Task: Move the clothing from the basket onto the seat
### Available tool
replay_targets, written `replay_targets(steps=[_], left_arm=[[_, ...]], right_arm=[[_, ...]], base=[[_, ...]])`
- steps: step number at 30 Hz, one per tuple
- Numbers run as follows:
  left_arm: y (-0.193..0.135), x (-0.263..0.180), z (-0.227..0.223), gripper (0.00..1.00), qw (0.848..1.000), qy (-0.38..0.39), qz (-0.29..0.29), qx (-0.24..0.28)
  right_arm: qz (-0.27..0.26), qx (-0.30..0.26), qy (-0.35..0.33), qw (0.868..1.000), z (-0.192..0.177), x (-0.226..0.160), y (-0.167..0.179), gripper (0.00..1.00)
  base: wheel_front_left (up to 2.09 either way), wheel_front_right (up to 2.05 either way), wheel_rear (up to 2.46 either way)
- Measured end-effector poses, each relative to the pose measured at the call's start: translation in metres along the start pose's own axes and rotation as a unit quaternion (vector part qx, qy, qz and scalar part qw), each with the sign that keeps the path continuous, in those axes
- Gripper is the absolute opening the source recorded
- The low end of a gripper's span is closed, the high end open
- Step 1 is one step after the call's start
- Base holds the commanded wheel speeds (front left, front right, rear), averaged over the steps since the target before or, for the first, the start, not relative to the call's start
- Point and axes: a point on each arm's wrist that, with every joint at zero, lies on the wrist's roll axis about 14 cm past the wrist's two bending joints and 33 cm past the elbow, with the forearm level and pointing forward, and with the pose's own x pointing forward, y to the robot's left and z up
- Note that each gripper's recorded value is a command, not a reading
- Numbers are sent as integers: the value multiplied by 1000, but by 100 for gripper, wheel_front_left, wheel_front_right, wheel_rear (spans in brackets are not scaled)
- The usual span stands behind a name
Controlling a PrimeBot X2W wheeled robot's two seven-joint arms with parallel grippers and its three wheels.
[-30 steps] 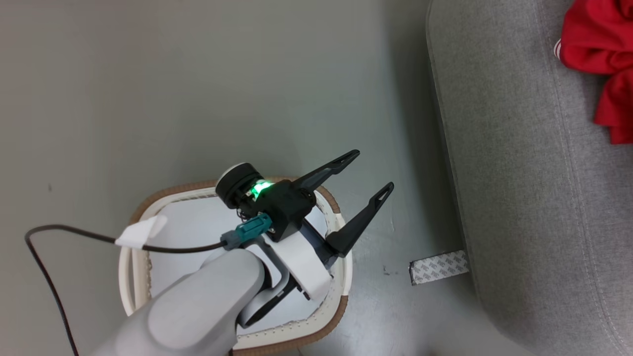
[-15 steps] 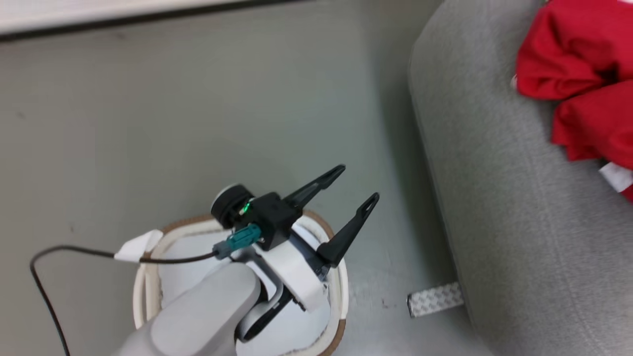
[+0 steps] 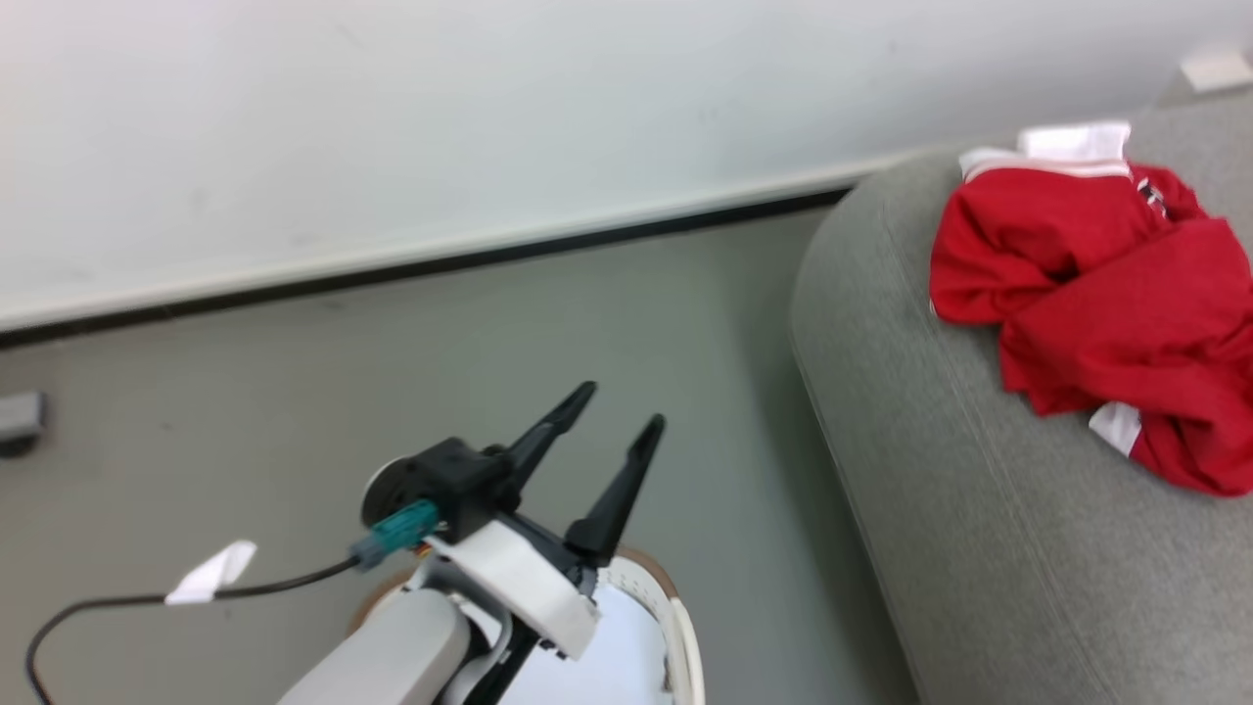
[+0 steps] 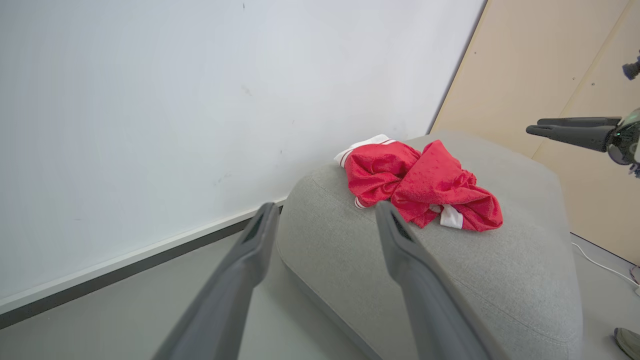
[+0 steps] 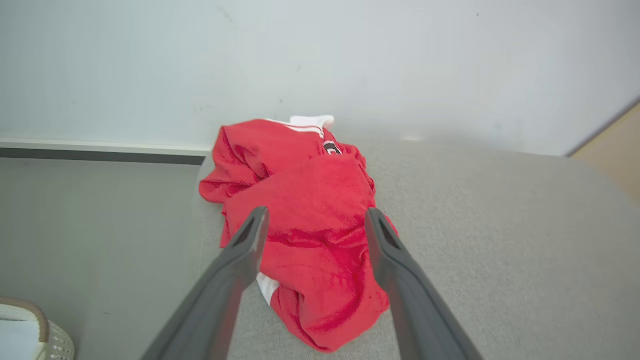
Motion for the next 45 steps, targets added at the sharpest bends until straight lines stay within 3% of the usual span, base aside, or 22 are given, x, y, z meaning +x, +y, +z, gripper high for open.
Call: replay_targets(steps=[4,11,20,27,32,45], left_arm=[[15,-20,28,100,998,-31,56,10],[64,-79,67,100,978,-86,190,24],[112,-156,67,100,938,-99,332,20],[116,-193,60,100,919,-106,379,18],[112,-207,41,100,915,-87,393,14],[111,-212,31,100,915,-71,397,23]], right_arm=[[18,-18,-89,996,44,-20,23,100],[103,47,-207,972,76,-39,106,100],[171,113,-262,943,62,-46,175,100],[184,132,-241,944,19,-47,200,100],[190,135,-230,945,3,-46,211,100],[189,141,-266,934,25,-50,213,100]], base=[[0,0,0],[0,0,0],[0,0,0],[0,0,0],[0,0,0],[0,0,0]])
